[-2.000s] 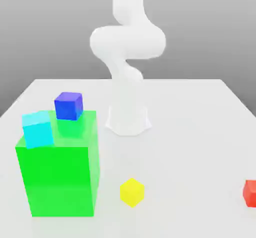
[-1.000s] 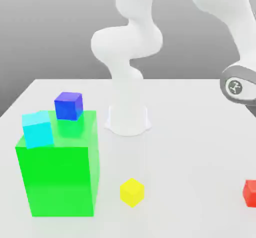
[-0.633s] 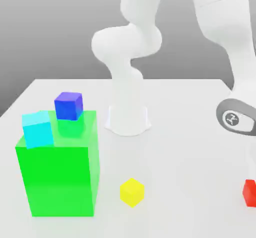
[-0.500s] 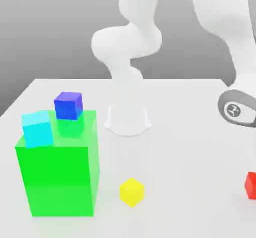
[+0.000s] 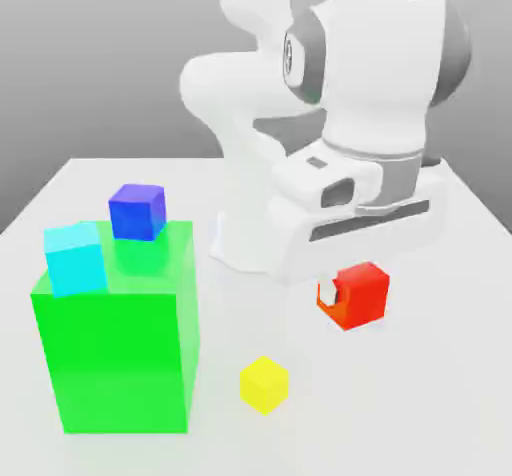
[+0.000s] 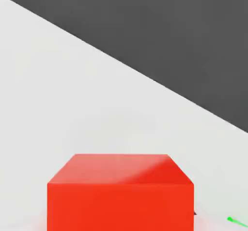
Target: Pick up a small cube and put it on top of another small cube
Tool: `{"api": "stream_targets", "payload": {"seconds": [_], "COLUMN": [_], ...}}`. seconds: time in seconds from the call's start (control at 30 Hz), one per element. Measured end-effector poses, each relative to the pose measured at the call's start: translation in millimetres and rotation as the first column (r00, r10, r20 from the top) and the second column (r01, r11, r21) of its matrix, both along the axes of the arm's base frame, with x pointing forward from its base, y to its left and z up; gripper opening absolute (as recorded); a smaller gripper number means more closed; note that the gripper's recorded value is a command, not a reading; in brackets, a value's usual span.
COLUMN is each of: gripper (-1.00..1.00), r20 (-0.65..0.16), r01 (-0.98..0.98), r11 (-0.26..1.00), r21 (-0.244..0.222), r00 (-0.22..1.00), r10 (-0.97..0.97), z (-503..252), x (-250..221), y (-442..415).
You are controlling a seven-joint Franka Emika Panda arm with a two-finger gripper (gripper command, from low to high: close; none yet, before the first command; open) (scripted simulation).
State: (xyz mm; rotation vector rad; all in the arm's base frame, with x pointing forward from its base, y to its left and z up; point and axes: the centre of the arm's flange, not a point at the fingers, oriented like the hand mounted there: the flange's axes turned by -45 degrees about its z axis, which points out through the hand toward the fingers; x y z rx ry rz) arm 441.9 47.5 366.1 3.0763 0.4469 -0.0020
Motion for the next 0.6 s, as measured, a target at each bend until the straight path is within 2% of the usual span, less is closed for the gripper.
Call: {"api": "stream_targets", "payload": {"seconds": [0.17,0.37,0.47,0.57,0.6], "gripper": [-1.00,-1.00,-1.00,-1.00,1.00], "r20": [0.004,0.000,-0.005,-0.006,-0.006], "r01": [0.373,0.742,0.845,0.860,0.861], "r11": [0.928,0.670,0.534,0.510,0.508], "r21": [0.009,0.028,0.036,0.037,0.037], "r00": [0.928,0.670,0.534,0.510,0.509], "r10": [-0.373,-0.743,-0.845,-0.860,-0.861], "z": [44,87,88,51,41], "x": [-37,-107,-138,-143,-144], "y": [-88,-170,-194,-197,-197]}}
